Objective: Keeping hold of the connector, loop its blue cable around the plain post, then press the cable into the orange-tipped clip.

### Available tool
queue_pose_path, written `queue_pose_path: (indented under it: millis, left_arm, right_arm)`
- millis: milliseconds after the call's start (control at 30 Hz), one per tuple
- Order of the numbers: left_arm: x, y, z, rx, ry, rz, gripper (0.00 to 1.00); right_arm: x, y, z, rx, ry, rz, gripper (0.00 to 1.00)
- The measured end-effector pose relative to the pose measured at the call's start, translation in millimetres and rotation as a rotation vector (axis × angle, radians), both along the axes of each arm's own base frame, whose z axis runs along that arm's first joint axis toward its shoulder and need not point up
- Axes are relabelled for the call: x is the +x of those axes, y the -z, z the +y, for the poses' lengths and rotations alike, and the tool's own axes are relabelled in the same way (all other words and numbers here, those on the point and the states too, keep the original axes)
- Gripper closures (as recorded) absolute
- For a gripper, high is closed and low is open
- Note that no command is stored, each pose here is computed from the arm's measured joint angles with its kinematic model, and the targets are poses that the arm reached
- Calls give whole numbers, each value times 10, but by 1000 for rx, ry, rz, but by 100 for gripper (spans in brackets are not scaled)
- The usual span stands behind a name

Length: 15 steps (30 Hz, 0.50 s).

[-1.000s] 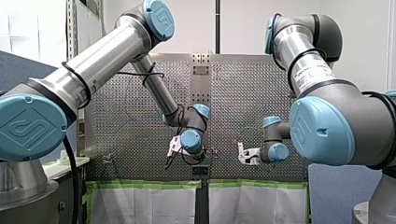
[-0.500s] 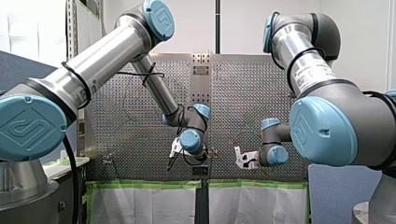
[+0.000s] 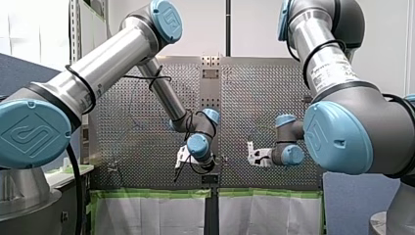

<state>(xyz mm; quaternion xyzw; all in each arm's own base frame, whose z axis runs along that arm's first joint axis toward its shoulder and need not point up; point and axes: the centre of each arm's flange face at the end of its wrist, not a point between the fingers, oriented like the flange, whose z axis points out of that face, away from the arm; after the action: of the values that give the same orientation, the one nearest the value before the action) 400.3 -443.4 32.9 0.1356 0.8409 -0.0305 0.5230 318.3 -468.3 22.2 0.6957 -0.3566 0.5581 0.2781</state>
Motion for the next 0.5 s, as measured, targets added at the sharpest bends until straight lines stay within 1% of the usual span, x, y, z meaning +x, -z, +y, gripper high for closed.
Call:
queue_pose_path:
  millis: [133,267,400,500]
  left_arm:
    - [17,-3,-2,-32,-18,-5,1]
    - [50,-14,-25,-83,-33,-20,1]
    - [86,-23,-41,-131,-45,-32,1]
    - [112,-24,-42,-154,-45,-33,1]
  right_arm:
    - [10,-7,41,6,0,-12,89]
    - [24,-5,62,14,0,-22,89]
    - [45,5,98,17,-5,-22,89]
    - [57,22,139,19,-10,-20,89]
